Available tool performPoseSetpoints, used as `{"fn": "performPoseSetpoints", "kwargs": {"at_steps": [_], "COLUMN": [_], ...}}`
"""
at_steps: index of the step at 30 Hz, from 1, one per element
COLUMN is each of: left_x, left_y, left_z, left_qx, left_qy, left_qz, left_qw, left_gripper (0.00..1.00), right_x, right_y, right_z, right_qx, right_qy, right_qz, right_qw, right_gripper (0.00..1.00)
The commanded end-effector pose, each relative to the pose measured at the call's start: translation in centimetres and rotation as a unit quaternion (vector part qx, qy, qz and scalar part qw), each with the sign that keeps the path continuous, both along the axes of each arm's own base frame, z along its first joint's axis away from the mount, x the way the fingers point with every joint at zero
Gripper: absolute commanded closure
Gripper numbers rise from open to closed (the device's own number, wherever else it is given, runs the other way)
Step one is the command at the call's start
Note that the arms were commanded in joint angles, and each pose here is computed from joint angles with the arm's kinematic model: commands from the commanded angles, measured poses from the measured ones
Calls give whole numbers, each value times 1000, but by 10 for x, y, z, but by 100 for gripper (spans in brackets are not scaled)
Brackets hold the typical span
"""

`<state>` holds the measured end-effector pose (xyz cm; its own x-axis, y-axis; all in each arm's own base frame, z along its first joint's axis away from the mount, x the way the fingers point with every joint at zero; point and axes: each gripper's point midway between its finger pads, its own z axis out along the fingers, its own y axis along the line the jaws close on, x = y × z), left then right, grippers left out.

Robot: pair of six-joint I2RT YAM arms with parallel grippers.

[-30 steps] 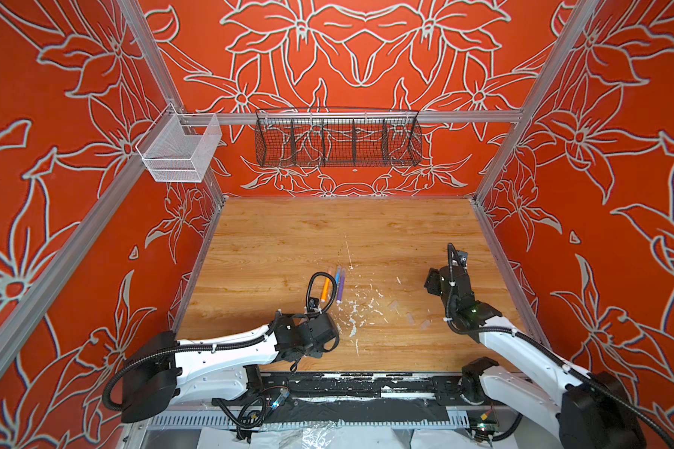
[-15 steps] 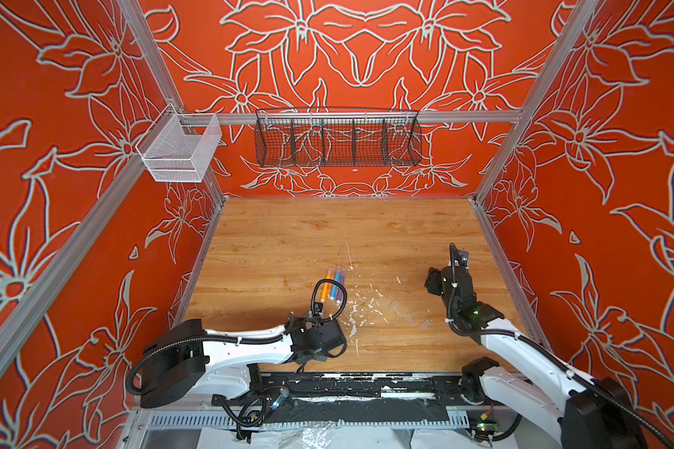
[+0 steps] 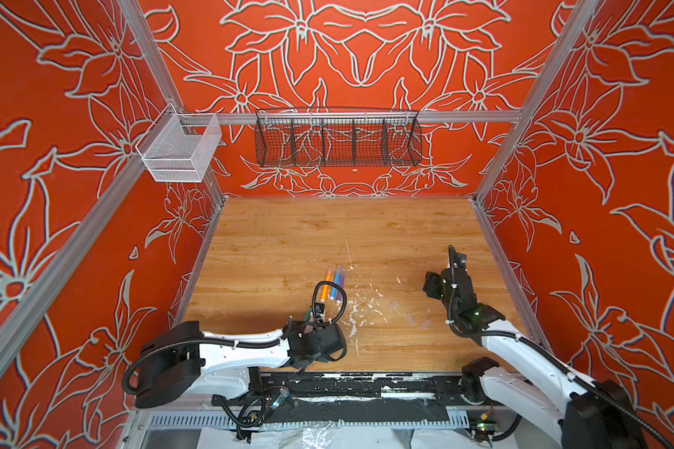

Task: Insert the pens into the pen caps
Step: 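Move the left gripper to the yellow highlighter and grasp it, then lift the yellow highlighter upright with the left gripper while the right gripper approaches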

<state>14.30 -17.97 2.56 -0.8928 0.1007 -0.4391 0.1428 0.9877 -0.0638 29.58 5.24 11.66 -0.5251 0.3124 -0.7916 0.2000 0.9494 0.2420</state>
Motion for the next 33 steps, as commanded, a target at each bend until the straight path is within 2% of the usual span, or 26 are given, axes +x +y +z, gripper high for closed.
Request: {"fn": "performPoseSetpoints", "kwargs": {"at_steps": [1, 4, 6, 11, 14, 19, 21, 24, 33], "left_x": [12, 21, 27, 34, 34, 30, 29, 28, 27], "left_y": [-11, -25, -30, -38, -44, -54, -56, -59, -67], "left_z": [30, 66, 86, 128, 139, 145, 145, 144, 148], "left_qx": [-20, -49, -66, -127, -155, -172, -176, -181, -189], "left_qy": [-43, -85, -114, -177, -191, -188, -186, -184, -187], "left_qz": [-34, -69, -79, -93, -105, -124, -128, -134, -149], "left_qw": [998, 993, 988, 971, 964, 959, 958, 957, 952], "left_gripper": [97, 99, 100, 100, 100, 100, 100, 100, 100], "right_x": [-12, -25, -35, -67, -83, -100, -102, -97, -93], "right_y": [50, 85, 112, 180, 209, 247, 256, 263, 292], "right_z": [7, 34, 56, 95, 108, 119, 122, 116, 106], "right_qx": [111, 138, 172, 293, 324, 343, 348, 343, 350], "right_qy": [5, -20, -43, -78, -84, -87, -90, -82, -54], "right_qz": [81, 133, 175, 278, 320, 362, 369, 360, 367], "right_qw": [990, 981, 968, 911, 886, 863, 857, 864, 860], "right_gripper": [29, 27, 26, 28, 29, 32, 32, 34, 47]}}
